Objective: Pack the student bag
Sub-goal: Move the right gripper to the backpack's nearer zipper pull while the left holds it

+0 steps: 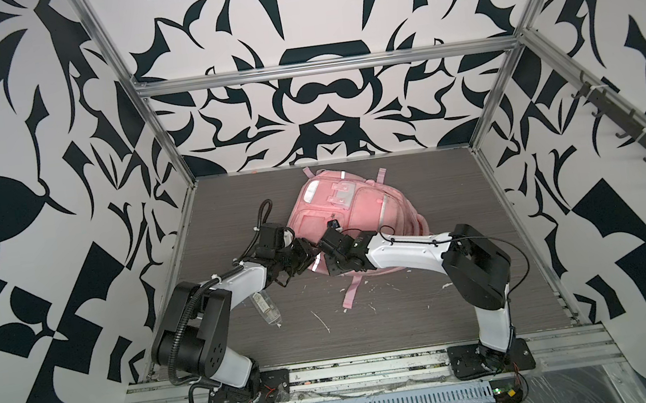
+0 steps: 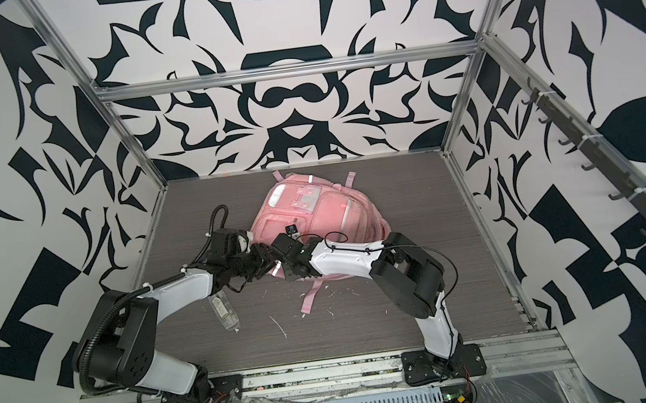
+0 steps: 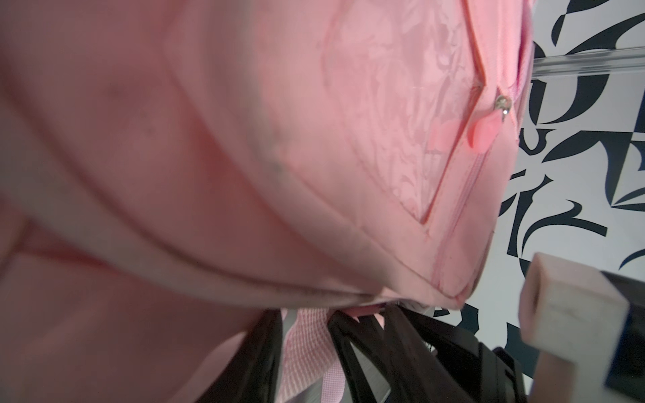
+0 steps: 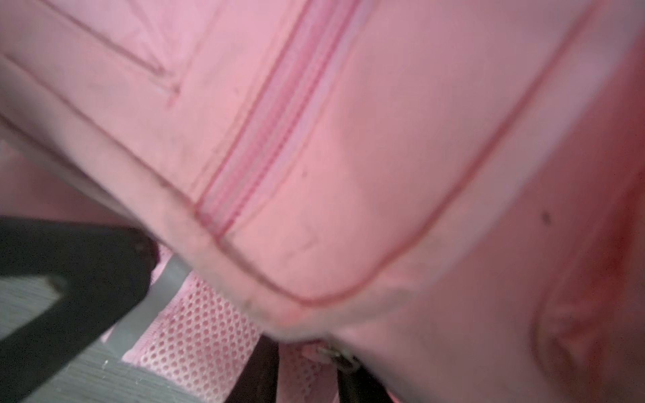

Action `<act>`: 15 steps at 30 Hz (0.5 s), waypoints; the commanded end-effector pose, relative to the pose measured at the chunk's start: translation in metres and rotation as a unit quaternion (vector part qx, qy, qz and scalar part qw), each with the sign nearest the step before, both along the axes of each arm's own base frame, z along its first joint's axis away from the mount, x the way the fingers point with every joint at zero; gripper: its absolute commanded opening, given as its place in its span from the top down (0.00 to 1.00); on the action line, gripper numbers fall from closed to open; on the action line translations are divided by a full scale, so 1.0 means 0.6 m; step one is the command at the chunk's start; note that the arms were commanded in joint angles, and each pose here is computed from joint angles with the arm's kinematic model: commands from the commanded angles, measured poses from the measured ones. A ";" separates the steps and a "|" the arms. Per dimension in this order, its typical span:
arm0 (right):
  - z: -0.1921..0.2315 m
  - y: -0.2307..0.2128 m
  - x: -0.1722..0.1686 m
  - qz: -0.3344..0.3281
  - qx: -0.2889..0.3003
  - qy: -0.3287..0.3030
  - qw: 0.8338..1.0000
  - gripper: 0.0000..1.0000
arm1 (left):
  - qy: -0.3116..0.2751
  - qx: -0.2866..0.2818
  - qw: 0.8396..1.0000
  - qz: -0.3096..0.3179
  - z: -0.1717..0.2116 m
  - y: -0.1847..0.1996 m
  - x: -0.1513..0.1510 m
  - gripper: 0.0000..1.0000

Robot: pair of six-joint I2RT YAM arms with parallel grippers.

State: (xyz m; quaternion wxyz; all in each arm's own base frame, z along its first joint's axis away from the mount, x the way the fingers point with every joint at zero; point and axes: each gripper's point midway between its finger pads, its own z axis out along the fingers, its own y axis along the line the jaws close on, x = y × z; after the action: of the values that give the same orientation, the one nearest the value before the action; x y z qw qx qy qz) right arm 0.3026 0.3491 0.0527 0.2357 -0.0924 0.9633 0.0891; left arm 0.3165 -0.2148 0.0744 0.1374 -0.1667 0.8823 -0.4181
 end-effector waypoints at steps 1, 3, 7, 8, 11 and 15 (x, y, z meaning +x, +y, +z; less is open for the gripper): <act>0.037 0.009 0.022 -0.010 0.005 -0.035 0.999 0.70 | 0.011 -0.003 1.000 -0.002 -0.012 0.001 -0.007 0.50; 0.037 0.008 0.024 -0.012 0.001 -0.038 0.999 0.72 | 0.012 -0.002 1.000 -0.002 -0.013 0.002 -0.006 0.50; 0.036 0.004 0.026 -0.014 -0.005 -0.041 0.999 0.77 | 0.013 -0.001 1.000 -0.003 -0.015 0.002 -0.007 0.50; 0.036 0.004 0.025 -0.013 -0.005 -0.041 0.999 0.78 | 0.014 -0.001 1.000 -0.003 -0.015 0.002 -0.008 0.51; 0.041 0.006 0.020 -0.008 -0.003 -0.041 0.999 0.80 | 0.014 0.000 1.000 -0.004 -0.016 0.002 -0.008 0.50; 0.049 0.006 0.011 0.000 0.001 -0.042 0.999 0.85 | 0.015 0.003 1.000 -0.003 -0.017 0.003 -0.008 0.51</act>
State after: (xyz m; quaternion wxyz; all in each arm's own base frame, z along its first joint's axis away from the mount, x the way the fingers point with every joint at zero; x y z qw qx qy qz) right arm 0.3026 0.3456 0.0533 0.2433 -0.0964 0.9626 0.0695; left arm 0.3158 -0.2150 0.0713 0.1333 -0.1671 0.8832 -0.4174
